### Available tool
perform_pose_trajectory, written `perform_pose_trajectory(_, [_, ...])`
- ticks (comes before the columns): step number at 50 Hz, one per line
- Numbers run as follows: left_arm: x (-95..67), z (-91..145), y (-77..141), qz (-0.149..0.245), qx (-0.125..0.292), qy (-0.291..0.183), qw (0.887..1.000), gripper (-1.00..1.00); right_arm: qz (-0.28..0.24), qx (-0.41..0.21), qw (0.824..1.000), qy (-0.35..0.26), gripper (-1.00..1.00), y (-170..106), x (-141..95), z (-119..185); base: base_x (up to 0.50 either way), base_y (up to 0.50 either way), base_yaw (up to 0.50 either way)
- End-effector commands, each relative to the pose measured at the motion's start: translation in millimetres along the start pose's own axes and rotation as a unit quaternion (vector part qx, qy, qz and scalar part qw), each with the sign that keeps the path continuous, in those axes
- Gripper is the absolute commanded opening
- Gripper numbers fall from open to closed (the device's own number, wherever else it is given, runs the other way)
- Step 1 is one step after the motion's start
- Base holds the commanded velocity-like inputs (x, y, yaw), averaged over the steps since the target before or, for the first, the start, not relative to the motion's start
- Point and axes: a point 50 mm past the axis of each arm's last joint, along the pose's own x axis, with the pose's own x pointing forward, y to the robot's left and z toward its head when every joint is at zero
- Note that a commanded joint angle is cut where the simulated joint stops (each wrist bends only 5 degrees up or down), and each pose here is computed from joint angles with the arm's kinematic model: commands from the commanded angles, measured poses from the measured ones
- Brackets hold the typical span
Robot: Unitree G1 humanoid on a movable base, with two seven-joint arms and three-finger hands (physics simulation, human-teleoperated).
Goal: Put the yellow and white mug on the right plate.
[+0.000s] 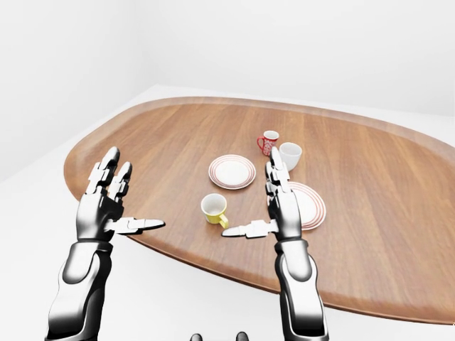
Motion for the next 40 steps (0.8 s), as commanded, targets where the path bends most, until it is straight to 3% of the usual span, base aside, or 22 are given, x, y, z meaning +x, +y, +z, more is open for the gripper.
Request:
perform_pose_trajectory(1, [-0.8,-1,-1,-0.001,0.000,0.003,1.000,0.87,0.007,0.020,1.000,-0.012,1.00,0,-3,6,0.48,0.15,0.00])
perform_pose_trajectory(5, [-1.2,-2,-1,-0.002,0.000,0.005,1.000,0.88,0.002,-0.006,1.000,0.001,1.00,0,-1,0,0.47,0.15,0.00])
perform_pose_trajectory(30, [-0.8,-1,0,0.000,0.000,0.002,1.000,0.88,0.013,-0.008,1.000,0.016,1.00,4,-2,-7,0.03,-0.08,0.00])
perform_pose_trajectory(33, [-0.7,-1,0,0.000,0.000,0.003,1.000,0.88,0.034,0.025,0.999,0.000,1.00,6,-6,1,0.12,0.04,0.00])
perform_pose_trajectory(40, [-1.6,-2,-2,-0.003,0.000,0.005,1.000,0.88,0.020,-0.002,1.000,0.013,1.00,6,-3,-5,0.28,0.09,0.00])
